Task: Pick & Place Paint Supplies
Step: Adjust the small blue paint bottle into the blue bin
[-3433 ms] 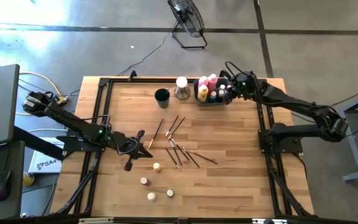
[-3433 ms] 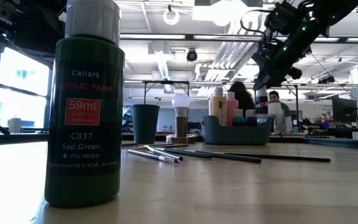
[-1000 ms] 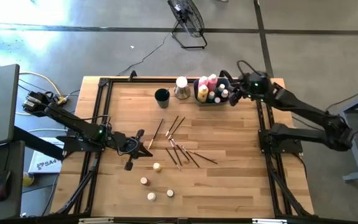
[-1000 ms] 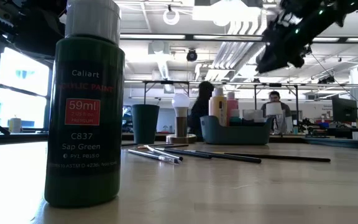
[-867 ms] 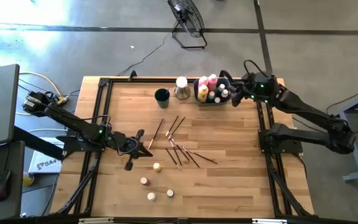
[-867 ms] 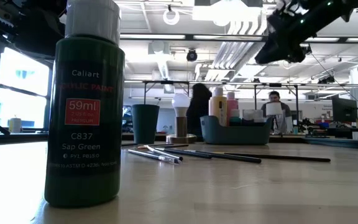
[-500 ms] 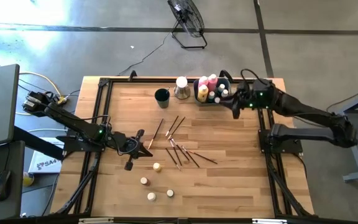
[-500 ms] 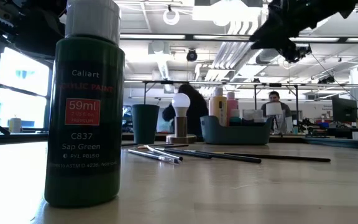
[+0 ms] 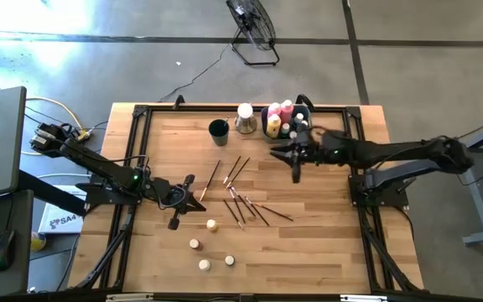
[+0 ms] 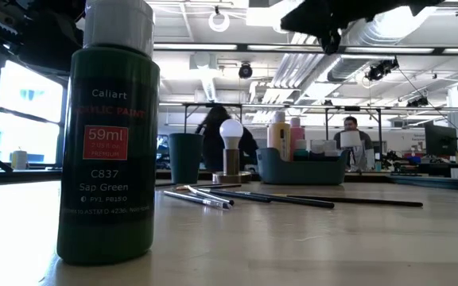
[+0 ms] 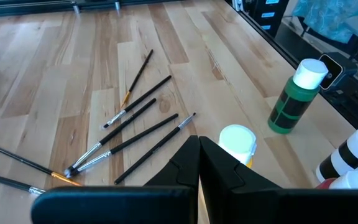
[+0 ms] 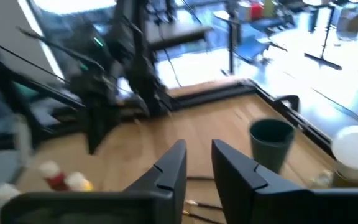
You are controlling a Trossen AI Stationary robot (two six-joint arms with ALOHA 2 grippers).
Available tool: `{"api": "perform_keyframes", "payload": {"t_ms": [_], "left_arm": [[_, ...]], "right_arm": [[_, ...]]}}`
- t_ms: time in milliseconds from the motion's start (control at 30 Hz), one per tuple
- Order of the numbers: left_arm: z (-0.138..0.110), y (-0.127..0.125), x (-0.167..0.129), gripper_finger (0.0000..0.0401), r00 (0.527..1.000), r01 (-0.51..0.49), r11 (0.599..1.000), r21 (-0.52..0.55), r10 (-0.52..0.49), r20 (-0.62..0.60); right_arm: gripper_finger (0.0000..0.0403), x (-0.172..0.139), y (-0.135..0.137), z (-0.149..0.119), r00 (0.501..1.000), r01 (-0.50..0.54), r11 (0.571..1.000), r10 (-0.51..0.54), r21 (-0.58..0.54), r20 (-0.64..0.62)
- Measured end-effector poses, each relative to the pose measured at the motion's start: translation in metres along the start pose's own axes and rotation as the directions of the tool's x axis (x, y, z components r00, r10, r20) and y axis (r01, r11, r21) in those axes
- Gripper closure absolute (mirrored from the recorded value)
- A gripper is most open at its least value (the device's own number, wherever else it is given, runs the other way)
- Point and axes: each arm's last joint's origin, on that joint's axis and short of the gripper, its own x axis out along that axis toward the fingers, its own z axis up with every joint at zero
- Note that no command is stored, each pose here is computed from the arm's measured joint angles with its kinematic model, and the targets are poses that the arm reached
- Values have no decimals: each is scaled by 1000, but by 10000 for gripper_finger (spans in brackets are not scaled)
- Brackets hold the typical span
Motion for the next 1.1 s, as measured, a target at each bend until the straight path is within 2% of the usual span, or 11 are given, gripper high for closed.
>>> {"api": "perform_keyframes", "payload": {"t_ms": [233,567,833,1100], "left_arm": [[0,0,0,396,1000,0,1000,-19,0,0],[0,0,0,396,1000,0,999,-49,0,-3],[-1,0,0,396,1000,-1,999,-48,1,-9],[-1,0,0,396,1000,-2,999,-47,1,-15]], "right_arm": [[396,34,1,-28,993,44,999,-46,-20,-109],[401,64,0,-49,993,48,999,-50,-21,-103],[401,70,0,-57,983,149,989,-148,2,-110],[401,68,10,-58,985,140,990,-139,-3,-103]]}}
